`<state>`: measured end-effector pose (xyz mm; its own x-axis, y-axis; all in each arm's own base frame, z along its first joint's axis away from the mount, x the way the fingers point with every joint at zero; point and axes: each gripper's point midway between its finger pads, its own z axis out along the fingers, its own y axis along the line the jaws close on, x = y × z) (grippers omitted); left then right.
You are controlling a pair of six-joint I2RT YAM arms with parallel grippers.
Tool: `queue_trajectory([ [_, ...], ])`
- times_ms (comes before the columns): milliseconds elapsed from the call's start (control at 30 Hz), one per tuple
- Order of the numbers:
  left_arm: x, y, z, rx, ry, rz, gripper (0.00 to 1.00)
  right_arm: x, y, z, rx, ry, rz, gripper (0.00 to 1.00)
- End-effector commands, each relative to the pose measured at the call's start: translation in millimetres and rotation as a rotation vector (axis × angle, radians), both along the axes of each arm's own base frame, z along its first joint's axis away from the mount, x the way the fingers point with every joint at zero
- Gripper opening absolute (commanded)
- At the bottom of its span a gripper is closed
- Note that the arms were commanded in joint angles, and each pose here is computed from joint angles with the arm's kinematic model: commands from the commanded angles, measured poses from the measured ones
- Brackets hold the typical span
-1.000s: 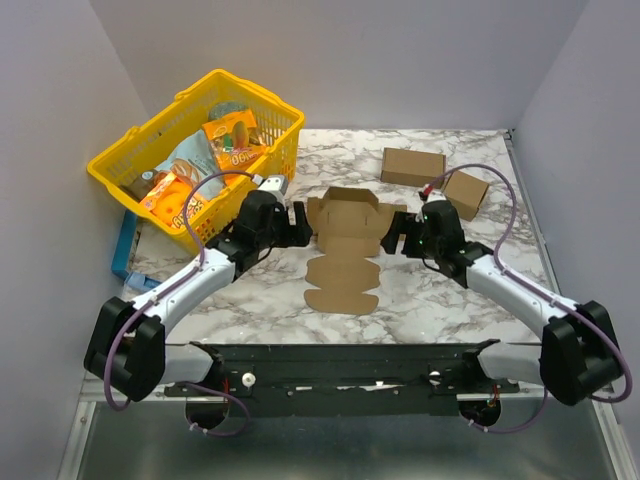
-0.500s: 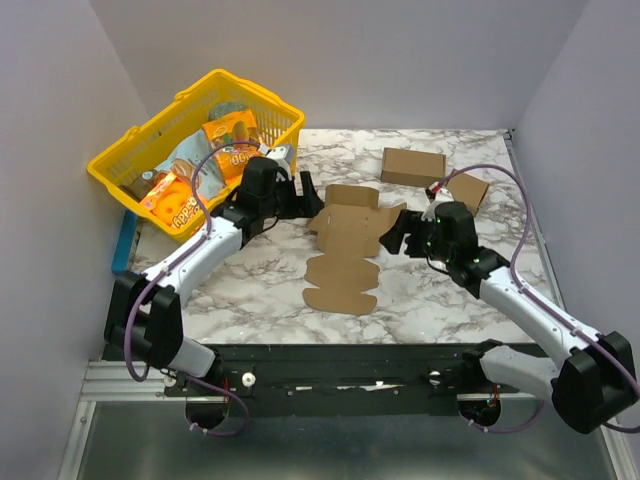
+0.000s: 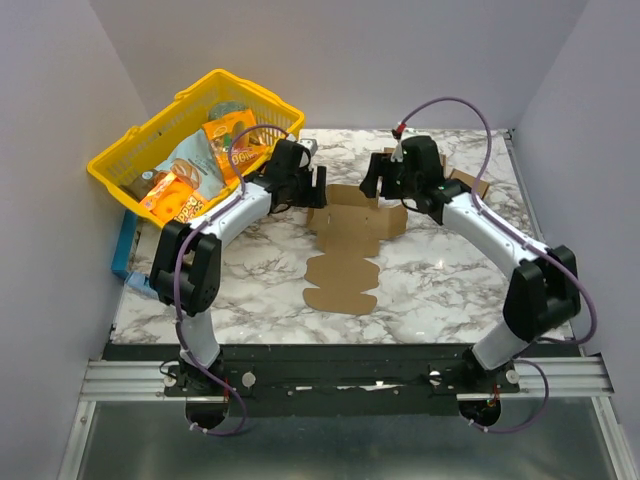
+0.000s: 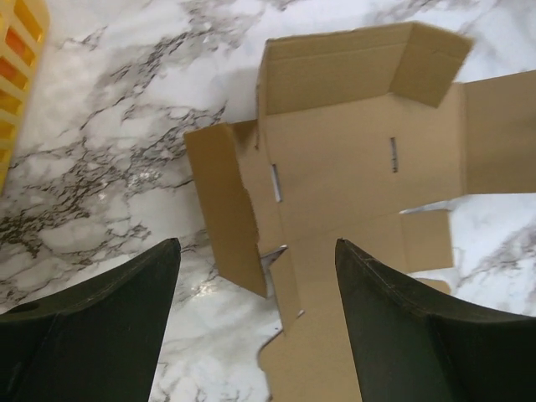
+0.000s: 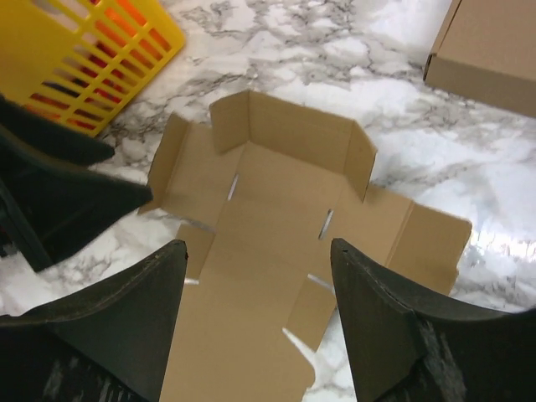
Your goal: Fold the paper box
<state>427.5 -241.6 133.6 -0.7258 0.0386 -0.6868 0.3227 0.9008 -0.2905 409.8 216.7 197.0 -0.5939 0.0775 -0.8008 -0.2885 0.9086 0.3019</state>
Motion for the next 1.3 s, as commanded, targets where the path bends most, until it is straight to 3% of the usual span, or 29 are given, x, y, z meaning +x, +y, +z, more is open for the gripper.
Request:
queue_trajectory([
  [0,17,19,-1,0.148,-0.027,0.032,0.83,22,-4,-18,-0.067,0.068,-0.022,0.76],
  [200,23,10,-29,0.162,0.030,-0.006,0.76,26,6,-19,-0.040,0.080,0.005,0.76],
  [433,21,3,-59,0.187,0.074,-0.057,0.52,27,9,-18,0.005,0.095,0.097,0.84],
  [500,18,2,-66,0.201,0.068,-0.086,0.38,26,14,-11,0.025,0.068,0.185,0.86],
  [533,20,0,-62,0.192,0.043,-0.093,0.20,26,15,-9,0.025,0.053,0.213,0.86],
  [567,21,-1,-58,0.195,0.011,-0.122,0.10,25,17,-3,0.025,0.031,0.248,0.86],
  [600,11,0,-66,0.205,0.009,-0.145,0.05,20,22,1,0.012,0.000,0.325,0.86],
  [633,17,-5,-42,0.180,-0.087,-0.154,0.00,17,24,4,0.008,-0.016,0.358,0.86],
  [700,2,-2,-43,0.195,-0.138,-0.211,0.00,7,27,15,-0.007,-0.073,0.448,0.86],
  [833,-15,-8,11,0.127,-0.347,-0.285,0.00,-10,25,28,-0.079,-0.185,0.583,0.87],
  [900,-29,-5,13,0.108,-0.373,-0.299,0.00,-15,23,30,-0.094,-0.196,0.607,0.87],
  [1033,-43,1,48,0.066,-0.484,-0.289,0.00,-23,17,16,-0.114,-0.153,0.603,0.86],
  [1267,-58,2,66,0.024,-0.536,-0.288,0.00,-41,11,-10,-0.114,-0.085,0.598,0.84],
])
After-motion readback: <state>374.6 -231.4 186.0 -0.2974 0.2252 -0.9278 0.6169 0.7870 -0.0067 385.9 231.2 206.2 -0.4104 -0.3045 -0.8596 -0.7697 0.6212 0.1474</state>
